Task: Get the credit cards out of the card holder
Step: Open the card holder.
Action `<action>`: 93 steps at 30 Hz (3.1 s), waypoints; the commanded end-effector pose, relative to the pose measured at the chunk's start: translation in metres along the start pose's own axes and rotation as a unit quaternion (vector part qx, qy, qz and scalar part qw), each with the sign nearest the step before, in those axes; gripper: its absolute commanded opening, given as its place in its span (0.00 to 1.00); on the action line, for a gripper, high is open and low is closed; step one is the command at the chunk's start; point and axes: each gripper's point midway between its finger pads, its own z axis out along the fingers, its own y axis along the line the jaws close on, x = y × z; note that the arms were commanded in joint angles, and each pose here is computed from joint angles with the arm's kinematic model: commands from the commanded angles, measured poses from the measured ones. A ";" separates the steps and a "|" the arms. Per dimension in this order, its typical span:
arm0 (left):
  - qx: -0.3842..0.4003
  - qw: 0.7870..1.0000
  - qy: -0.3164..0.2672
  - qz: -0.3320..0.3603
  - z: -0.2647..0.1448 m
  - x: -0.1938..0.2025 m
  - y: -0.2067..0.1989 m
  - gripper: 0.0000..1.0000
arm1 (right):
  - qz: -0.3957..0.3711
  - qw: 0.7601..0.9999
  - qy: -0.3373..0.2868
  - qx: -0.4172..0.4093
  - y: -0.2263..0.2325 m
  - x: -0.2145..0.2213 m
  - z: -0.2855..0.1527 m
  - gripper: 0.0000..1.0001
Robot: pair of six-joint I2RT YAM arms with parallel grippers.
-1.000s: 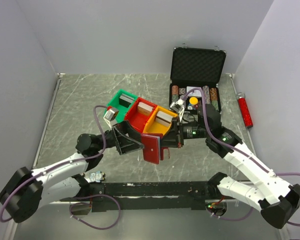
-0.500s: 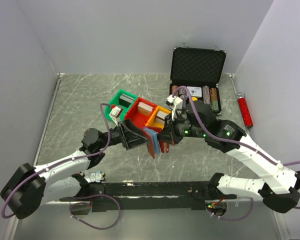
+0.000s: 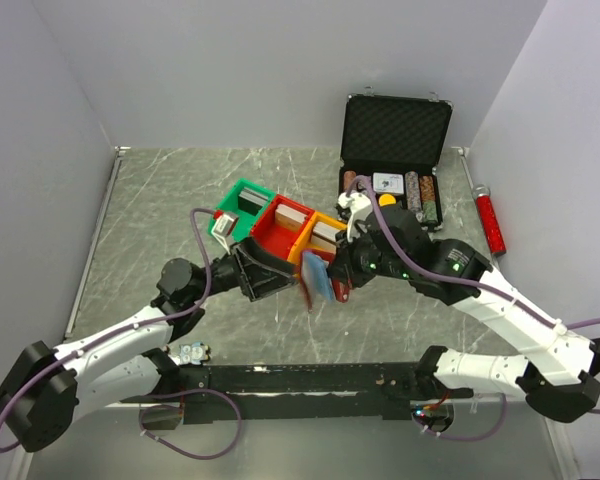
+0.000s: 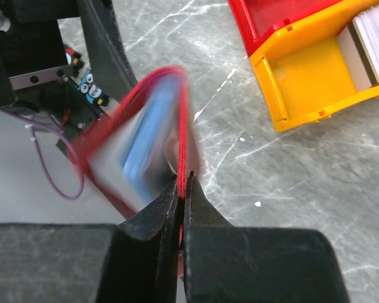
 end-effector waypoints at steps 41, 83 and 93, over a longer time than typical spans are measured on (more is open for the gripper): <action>-0.041 0.998 -0.008 0.048 -0.007 0.001 0.001 0.71 | 0.035 0.991 -0.052 -0.119 0.035 -0.021 -0.017 0.00; -0.023 0.998 0.000 0.062 -0.012 -0.002 -0.020 0.01 | 0.075 0.981 -0.048 -0.171 0.027 -0.015 -0.009 0.00; -0.107 0.993 0.035 0.042 0.005 -0.019 -0.019 0.01 | 0.073 0.971 -0.079 -0.212 0.031 -0.023 -0.020 0.75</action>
